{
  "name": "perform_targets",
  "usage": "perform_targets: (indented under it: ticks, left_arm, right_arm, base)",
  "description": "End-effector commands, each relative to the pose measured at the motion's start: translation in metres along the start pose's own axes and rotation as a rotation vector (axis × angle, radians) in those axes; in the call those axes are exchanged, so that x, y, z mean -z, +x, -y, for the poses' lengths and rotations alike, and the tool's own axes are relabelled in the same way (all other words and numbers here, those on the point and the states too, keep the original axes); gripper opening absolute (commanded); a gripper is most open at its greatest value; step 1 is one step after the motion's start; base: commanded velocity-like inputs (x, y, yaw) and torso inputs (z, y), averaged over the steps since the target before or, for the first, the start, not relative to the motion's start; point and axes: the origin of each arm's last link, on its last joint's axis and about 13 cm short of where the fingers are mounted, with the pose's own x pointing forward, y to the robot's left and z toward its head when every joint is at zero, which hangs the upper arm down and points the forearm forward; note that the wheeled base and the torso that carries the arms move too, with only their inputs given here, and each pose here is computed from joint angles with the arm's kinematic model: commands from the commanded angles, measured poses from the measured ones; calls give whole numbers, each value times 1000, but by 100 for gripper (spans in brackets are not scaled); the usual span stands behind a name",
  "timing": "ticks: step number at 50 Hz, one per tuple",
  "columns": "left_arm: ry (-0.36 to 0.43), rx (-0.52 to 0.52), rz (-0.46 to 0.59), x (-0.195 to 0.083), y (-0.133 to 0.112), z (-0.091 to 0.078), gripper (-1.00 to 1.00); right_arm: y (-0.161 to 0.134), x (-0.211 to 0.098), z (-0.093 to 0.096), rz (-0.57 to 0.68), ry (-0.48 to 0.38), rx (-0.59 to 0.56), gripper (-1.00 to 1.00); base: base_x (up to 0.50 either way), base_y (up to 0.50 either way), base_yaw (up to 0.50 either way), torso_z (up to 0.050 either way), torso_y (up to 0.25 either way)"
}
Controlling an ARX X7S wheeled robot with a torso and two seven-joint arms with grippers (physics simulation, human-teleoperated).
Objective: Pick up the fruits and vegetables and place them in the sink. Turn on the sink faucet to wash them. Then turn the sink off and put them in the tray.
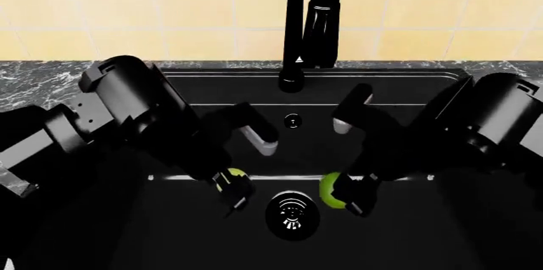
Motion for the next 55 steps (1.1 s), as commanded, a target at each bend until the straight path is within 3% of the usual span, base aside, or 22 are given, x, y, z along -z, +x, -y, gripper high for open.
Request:
perform_targets:
  ticks: [1,25,55]
  left_arm:
    - [5,5,-3,0,4,2,-100]
    - [0,17,2,5,7,4,-100]
    - [-7,24,-1,8,10,2,-100]
  right_arm:
    - [28,1,-4,-33,-20,-44,-100]
    - [64,-5,-15,-70,-77,-97,-100]
    - [101,-5,-11,-106,-75,-65,-100]
  base:
    - [0,0,0,0,0]
    - [0,0,0,0,0]
    - [0,0,0,0,0]
